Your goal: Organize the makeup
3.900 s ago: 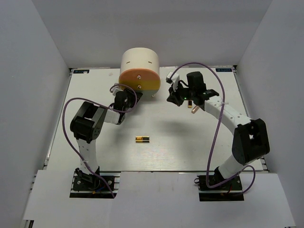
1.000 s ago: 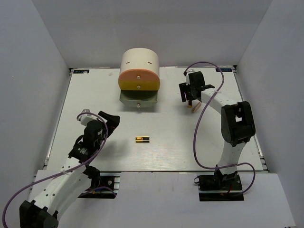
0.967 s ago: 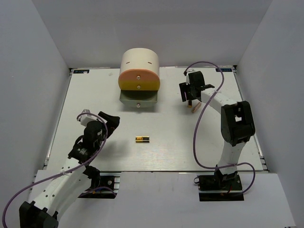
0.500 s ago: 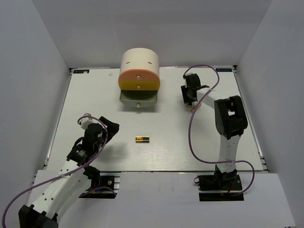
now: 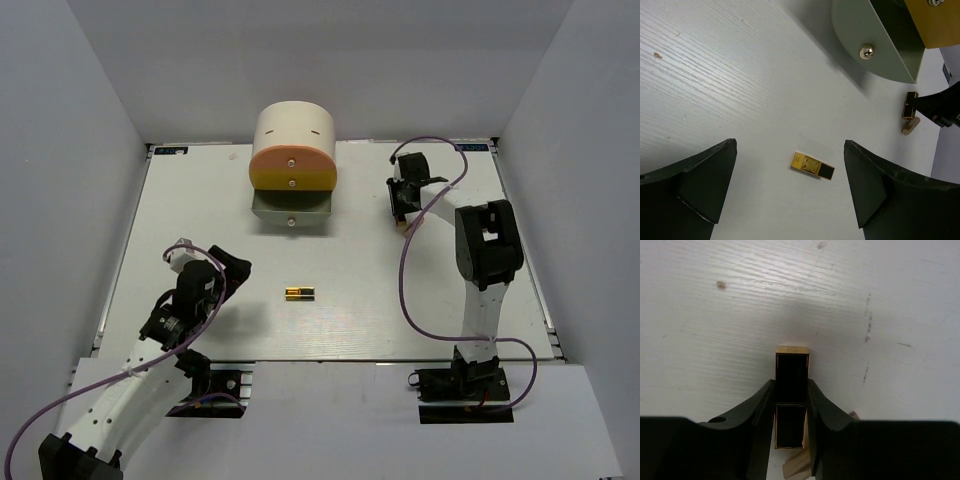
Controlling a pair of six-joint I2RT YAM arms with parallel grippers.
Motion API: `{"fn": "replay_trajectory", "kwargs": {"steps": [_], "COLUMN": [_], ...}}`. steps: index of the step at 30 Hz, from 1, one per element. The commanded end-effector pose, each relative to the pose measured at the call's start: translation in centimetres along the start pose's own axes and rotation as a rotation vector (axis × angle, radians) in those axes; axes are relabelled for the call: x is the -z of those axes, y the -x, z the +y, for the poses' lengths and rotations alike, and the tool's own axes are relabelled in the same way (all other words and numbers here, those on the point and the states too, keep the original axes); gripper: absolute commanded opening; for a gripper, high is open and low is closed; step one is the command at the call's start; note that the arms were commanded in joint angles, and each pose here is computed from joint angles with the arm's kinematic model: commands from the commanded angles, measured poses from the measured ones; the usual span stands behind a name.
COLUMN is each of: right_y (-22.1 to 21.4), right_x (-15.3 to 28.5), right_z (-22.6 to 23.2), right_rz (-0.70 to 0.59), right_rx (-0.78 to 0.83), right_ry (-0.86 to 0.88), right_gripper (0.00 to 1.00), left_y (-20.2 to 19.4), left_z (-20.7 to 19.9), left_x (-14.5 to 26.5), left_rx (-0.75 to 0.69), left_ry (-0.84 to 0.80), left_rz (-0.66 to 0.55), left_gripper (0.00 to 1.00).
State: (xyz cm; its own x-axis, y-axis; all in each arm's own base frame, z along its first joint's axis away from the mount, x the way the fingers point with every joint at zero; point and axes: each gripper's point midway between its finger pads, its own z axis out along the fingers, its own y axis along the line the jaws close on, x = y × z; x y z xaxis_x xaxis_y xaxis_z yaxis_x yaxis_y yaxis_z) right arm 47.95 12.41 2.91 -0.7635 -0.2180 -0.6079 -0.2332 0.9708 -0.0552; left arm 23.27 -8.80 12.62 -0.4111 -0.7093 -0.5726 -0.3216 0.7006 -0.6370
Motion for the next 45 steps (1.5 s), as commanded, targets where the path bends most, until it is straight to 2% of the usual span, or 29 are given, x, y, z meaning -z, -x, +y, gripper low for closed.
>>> {"fn": "replay_trajectory", "kwargs": {"steps": [1,6,8,14,18,23,32,35,38,40,44,45], "right_y": [2.6,4.6,5.8,5.3,5.4,7.2,10.5,10.5,10.3,10.0,9.9,9.9], "right_x": [3.4,8.8,12.3,19.0,19.8,19.6,15.7,13.8,12.3,11.3,10.6,10.7], "right_z": [2.5,7.2,9.1,13.3,14.8,17.8,22.0,23.1,23.9,24.2,24.5,24.7], "right_rz": [-0.084,-0.226,-0.31,-0.461,-0.571,-0.668,-0.71,-0.685,-0.664,-0.647,-0.633,-0.631], "right_rx": [0.026,0.196,0.275,0.608,0.828,1.008,1.202,1.234,1.256,1.26,1.264,1.259], "right_ry": [0.185,0.476,0.604,0.899,0.89,0.835,0.766,0.755,0.743,0.742,0.737,0.737], "right_gripper": [0.13,0.08,0.06,0.03,0.03,0.02,0.02,0.04,0.07,0.11,0.33,0.41], "left_y": [0.7,0.5,0.5,0.0,0.2,-0.2,-1.6,-2.4,-3.5,-4.1,-4.8,-4.9], "left_z": [-1.3,-1.5,-1.6,-1.6,-1.9,-2.4,-3.2,-4.0,-4.9,-5.4,-6.5,-6.7], "left_x": [0.2,0.1,0.1,0.1,0.1,-0.1,-0.2,-0.1,-0.1,-0.2,-0.6,-0.8], "left_rx": [-0.007,-0.013,-0.014,-0.015,-0.011,-0.016,-0.029,-0.107,-0.249,-0.348,-0.484,-0.527], "left_ry": [-0.038,-0.055,-0.063,-0.072,-0.093,-0.113,-0.159,-0.222,-0.276,-0.296,-0.35,-0.364], "left_rz": [-0.009,-0.006,-0.003,0.007,-0.002,0.017,0.088,0.131,0.207,0.265,0.326,0.329], "left_gripper": [0.97,0.96,0.96,0.96,0.96,0.96,0.95,0.95,0.95,0.94,0.92,0.91]}}
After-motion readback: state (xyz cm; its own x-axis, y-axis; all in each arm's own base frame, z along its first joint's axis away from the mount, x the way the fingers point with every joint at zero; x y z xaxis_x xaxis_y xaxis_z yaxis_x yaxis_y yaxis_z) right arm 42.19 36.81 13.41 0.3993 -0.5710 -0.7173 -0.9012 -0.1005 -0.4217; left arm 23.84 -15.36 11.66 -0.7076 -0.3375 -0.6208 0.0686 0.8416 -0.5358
